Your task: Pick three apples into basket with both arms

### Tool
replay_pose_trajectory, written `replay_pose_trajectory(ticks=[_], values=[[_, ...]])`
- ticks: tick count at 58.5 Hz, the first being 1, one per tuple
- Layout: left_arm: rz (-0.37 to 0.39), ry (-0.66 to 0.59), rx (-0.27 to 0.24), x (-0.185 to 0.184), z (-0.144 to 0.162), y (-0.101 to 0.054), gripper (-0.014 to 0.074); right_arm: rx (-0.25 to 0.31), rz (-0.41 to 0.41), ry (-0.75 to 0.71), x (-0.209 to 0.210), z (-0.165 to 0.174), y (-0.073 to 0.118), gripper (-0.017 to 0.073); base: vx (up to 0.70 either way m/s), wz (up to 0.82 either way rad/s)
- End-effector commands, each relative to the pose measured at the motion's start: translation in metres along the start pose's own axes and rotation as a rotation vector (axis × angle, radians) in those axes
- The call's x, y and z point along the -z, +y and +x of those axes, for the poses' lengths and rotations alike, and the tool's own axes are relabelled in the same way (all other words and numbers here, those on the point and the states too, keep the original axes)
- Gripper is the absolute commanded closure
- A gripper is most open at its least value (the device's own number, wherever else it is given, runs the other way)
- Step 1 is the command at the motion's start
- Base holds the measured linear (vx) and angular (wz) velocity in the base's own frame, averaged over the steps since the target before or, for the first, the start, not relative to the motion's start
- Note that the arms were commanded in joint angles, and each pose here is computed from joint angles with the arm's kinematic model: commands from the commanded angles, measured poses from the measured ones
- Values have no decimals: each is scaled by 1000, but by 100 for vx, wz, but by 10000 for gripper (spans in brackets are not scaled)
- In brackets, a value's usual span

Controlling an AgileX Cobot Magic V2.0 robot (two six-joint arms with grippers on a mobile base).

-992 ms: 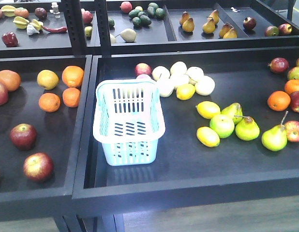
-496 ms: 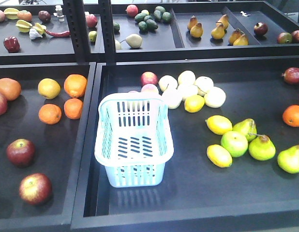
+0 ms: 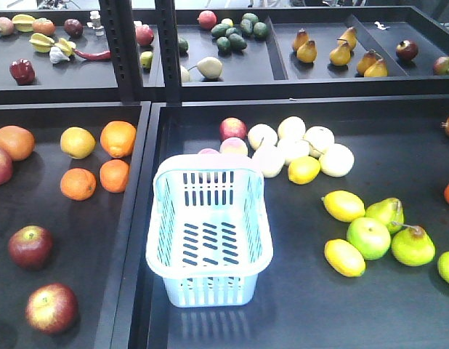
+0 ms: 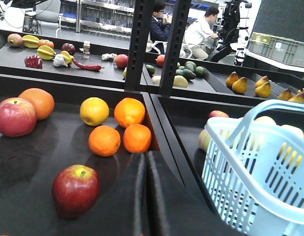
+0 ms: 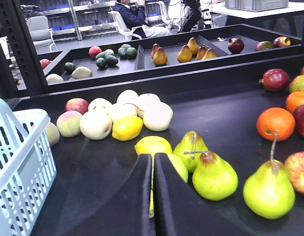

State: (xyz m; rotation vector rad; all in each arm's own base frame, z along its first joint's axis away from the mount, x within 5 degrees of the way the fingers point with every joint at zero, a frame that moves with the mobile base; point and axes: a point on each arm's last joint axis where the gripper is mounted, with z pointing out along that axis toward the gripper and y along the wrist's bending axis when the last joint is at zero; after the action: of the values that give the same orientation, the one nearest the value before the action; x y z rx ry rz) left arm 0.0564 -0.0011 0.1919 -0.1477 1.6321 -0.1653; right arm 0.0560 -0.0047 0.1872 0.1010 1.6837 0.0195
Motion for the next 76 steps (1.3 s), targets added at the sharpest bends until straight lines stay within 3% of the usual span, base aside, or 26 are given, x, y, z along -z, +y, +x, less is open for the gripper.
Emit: replay_pose_trajectory(ticks=[1,76], values=[[17,-106,6,3,-15,-3,599,25,-20,-68,0,-3,2,567,8,5],[17,-106,6,3,-15,-3,599,25,-19,-66,0,-3,2,567,3,4]])
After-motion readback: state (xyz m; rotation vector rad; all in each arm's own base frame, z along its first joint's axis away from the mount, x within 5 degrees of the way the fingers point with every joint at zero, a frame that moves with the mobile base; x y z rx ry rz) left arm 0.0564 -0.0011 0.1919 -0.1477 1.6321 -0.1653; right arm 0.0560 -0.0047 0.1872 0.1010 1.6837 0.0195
